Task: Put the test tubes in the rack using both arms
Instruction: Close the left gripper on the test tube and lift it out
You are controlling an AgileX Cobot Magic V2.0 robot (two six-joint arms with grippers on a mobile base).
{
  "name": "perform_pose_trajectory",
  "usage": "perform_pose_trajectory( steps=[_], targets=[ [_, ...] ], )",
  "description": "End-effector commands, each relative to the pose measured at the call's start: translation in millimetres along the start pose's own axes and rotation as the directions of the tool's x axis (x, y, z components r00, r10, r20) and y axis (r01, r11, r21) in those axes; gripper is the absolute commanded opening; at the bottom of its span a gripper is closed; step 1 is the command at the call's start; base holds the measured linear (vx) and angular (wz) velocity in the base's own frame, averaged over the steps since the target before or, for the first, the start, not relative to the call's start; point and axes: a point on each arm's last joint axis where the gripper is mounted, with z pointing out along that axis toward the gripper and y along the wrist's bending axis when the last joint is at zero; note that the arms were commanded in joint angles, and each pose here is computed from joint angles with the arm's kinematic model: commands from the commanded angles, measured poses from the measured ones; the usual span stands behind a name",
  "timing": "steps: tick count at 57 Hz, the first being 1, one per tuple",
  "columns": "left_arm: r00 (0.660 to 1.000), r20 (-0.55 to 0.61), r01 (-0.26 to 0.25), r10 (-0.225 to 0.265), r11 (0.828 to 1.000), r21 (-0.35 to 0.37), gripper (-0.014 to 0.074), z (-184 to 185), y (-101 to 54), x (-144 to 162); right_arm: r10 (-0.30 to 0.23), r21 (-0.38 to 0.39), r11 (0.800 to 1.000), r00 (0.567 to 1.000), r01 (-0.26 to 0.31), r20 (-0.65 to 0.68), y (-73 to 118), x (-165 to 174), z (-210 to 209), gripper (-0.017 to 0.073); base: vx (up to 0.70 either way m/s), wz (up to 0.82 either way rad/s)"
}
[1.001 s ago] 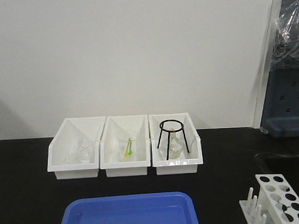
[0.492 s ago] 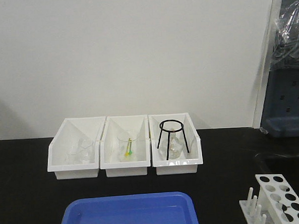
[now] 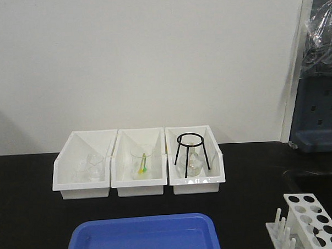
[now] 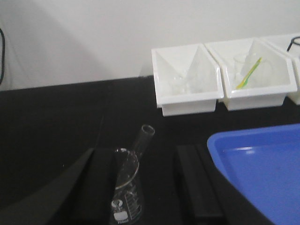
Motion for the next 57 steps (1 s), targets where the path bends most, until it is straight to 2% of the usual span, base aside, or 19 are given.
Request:
perform_pose_trajectory(
  steps=[1,5,11,15,22,32,38,43,49,57],
  targets=[
    [0.997,0.036,-0.07,0.07,0.998,-0.006,0.0504,8.9,0.9,-9.8,-0.02,0.014,1.0,0.993,0.018,0.114,-2.2,-19.0,0.3,0.0494,0.0,0.0],
    [0.989,-0.012,-0.15,0.15,0.989,0.001,0.0519,18.9,0.5,-3.8,-0.02,0.014,1.0,0.993,0.018,0.114,-2.2,-19.0,0.3,0.0517,0.0,0.0],
    [0.969,-0.04,-0.243,0.243,0.97,0.017,0.052,35.0,-0.5,-0.1,-0.02,0.014,1.0,0.993,0.018,0.114,-2.2,-19.0,0.3,0.0523,0.0,0.0],
    [0.963,-0.015,-0.269,0.269,0.963,0.023,0.052,46.2,-1.8,-0.6,-0.017,0.014,1.0,0.994,0.016,0.112,-2.2,-18.8,0.3,0.0523,0.0,0.0],
    [0.963,0.031,-0.269,0.268,0.963,0.034,0.052,68.7,-4.5,1.0,-0.017,0.014,1.0,0.994,0.016,0.112,-2.2,-18.8,0.3,0.0523,0.0,0.0],
    [0.965,0.0,-0.262,0.263,0.962,0.073,0.052,102.9,-8.9,18.8,-0.017,0.014,1.0,0.994,0.016,0.112,-2.2,-18.8,0.3,0.0523,0.0,0.0],
    [0.943,0.043,-0.332,0.329,0.941,0.072,0.052,120.0,-11.1,25.9,-0.017,0.014,1.0,0.994,0.016,0.112,-2.2,-18.8,0.3,0.0523,0.0,0.0],
    [0.929,0.091,-0.364,0.359,0.931,0.041,0.052,129.7,-10.9,28.3,-0.017,0.014,1.0,0.994,0.016,0.112,-2.2,-18.8,0.3,0.0523,0.0,0.0],
    [0.935,0.102,-0.341,0.341,0.94,-0.013,0.052,139.3,-7.3,33.3,-0.017,0.014,1.0,0.994,0.016,0.112,-2.2,-18.8,0.3,0.0523,0.0,0.0],
    [0.941,0.079,-0.33,0.33,0.944,-0.012,0.052,151.2,-7.2,41.2,-0.017,0.014,1.0,0.994,0.016,0.112,-2.2,-18.8,0.3,0.0523,0.0,0.0]
  ],
)
